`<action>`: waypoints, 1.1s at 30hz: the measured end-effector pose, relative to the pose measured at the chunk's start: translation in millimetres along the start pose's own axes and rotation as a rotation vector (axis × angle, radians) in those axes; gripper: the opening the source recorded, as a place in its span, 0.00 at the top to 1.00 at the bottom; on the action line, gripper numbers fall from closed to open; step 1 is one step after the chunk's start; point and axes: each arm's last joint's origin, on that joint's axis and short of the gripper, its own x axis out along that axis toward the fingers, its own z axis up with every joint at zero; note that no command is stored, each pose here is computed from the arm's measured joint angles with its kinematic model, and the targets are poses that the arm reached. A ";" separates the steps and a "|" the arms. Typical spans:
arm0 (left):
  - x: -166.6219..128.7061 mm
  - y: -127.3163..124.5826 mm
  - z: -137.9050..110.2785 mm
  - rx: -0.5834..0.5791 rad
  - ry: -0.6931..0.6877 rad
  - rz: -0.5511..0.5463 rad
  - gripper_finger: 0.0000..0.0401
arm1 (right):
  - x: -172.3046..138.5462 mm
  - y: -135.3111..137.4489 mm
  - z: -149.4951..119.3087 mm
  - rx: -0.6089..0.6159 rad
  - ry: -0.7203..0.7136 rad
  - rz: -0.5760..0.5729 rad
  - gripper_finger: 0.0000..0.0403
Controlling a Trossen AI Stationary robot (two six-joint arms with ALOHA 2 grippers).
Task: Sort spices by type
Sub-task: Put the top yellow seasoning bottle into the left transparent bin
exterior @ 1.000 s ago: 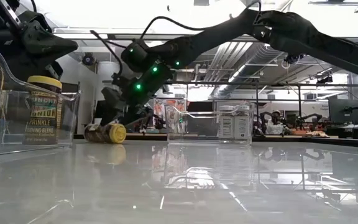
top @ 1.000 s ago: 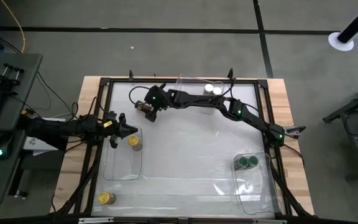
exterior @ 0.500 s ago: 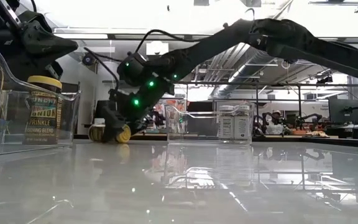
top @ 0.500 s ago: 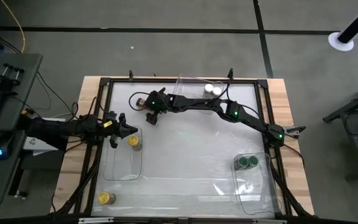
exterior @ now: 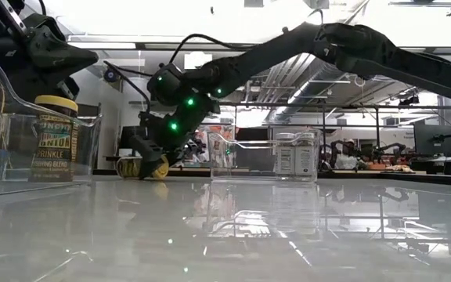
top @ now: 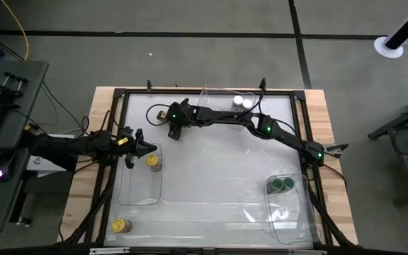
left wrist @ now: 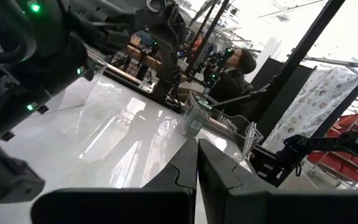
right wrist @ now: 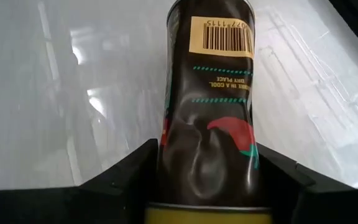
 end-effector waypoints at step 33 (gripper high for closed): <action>0.2 0.1 -0.2 0.000 0.002 0.001 1.00 | -285.2 246.8 26.5 -0.581 -0.290 0.167 0.49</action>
